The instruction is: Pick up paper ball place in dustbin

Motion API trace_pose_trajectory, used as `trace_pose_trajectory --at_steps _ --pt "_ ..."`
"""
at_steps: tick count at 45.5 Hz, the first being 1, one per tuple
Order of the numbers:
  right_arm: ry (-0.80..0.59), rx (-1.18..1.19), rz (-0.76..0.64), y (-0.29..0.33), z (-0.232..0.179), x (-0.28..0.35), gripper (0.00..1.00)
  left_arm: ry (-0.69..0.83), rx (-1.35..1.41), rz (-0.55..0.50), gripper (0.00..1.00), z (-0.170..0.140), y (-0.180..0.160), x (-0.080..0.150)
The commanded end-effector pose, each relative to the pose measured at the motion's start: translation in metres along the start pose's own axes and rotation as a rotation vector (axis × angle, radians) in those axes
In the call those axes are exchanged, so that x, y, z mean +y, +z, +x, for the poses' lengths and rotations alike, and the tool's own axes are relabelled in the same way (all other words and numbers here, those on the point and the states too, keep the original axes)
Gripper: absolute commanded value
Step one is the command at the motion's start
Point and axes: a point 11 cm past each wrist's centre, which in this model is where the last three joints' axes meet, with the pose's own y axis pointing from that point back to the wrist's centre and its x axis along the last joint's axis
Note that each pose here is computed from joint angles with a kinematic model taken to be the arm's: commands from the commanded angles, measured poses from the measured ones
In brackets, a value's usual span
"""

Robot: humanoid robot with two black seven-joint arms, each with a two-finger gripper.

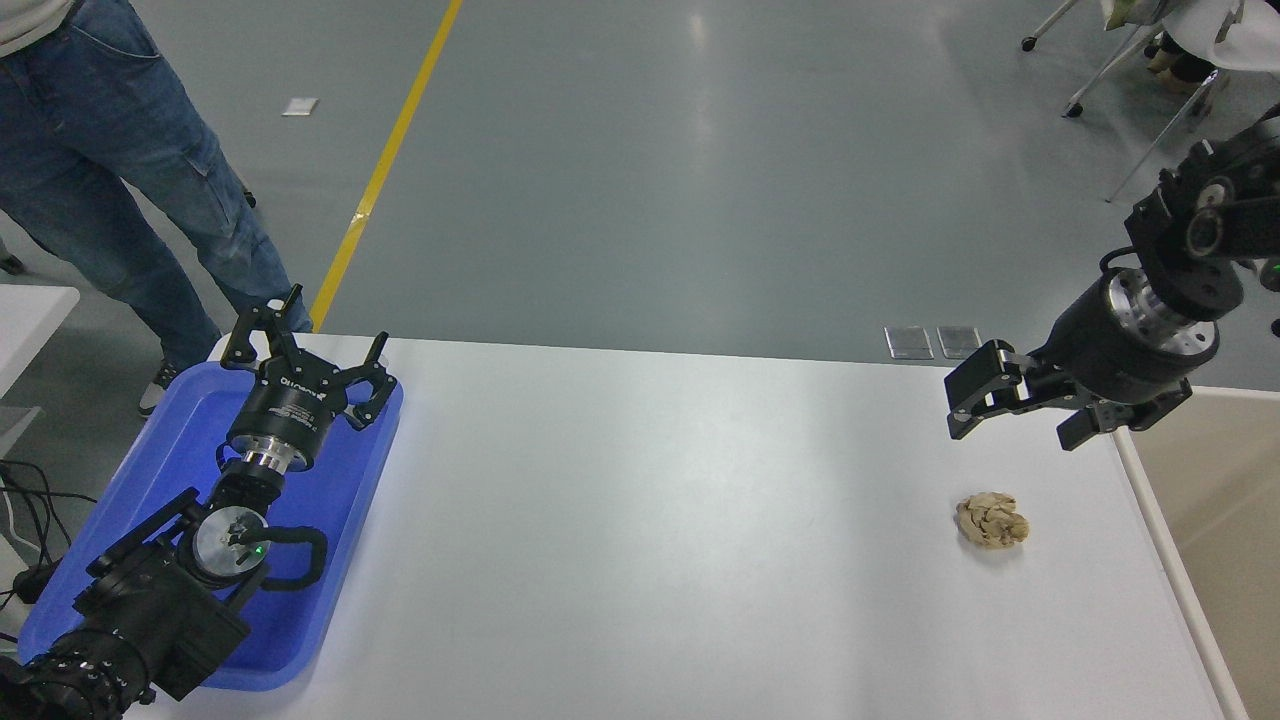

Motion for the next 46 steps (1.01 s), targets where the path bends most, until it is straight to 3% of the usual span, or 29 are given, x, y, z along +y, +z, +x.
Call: trace_pose_trajectory --at_steps 1,27,46 --pt "-0.002 0.006 -0.004 -0.001 0.000 -0.001 1.00 0.000 0.000 0.000 1.00 0.000 0.000 0.000" --pt "-0.004 0.014 -0.006 -0.003 0.002 -0.005 1.00 0.000 0.000 0.000 1.00 0.000 0.000 0.000" --pt "0.057 -0.020 -0.039 0.018 0.029 -0.012 1.00 0.000 0.000 0.000 1.00 0.000 0.000 0.000"
